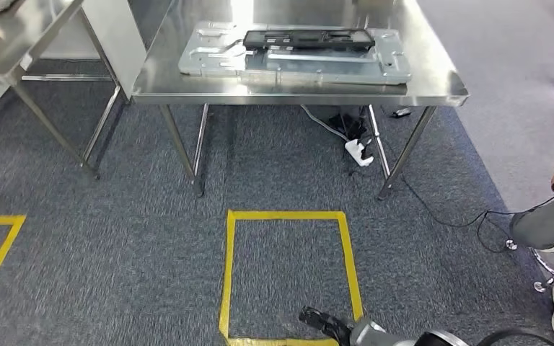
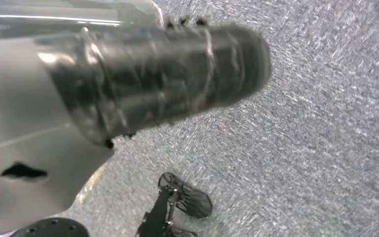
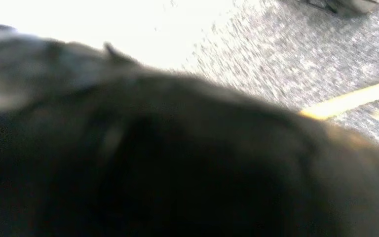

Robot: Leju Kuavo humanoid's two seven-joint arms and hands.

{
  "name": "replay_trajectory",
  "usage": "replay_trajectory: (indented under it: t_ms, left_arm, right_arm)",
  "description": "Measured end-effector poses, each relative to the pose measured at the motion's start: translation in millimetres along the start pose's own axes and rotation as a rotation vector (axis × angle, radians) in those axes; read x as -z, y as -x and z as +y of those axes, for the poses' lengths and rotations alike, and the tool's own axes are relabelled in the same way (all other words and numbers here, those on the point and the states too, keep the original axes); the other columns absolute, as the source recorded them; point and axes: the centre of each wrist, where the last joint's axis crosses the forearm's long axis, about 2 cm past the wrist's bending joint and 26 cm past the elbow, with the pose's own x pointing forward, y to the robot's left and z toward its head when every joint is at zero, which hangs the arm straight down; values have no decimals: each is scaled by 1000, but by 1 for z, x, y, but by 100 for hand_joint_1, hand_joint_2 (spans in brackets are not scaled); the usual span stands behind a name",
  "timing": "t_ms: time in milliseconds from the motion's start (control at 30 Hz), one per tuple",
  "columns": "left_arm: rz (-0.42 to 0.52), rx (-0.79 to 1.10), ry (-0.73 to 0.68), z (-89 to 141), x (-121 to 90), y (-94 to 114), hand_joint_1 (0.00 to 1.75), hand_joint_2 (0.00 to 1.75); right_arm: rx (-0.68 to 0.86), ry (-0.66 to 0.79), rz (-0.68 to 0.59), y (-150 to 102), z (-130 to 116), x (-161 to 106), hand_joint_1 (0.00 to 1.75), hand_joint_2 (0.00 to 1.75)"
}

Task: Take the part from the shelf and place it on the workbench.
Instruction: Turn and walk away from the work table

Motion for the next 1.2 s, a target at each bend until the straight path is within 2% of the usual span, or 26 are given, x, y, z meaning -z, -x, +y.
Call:
replay_trajectory:
  t_ms: [167,333,633,1200]
  left_arm:
    - [-8,25,30,0,1,2,0,0]
    - [-11,46,50,1,1,4,0,0]
    - [-17,54,39,10,1,2,0,0]
    - [-11,52,52,11,1,2,0,0]
  right_arm:
    - [-21,-6,1,-5,7,0,0,0]
    - [-30,-24,29,1,10,0,0,0]
    - [-31,-32,46,3,11,-1,0,0]
    - [-73,-45,34,0,15,-1,0,0]
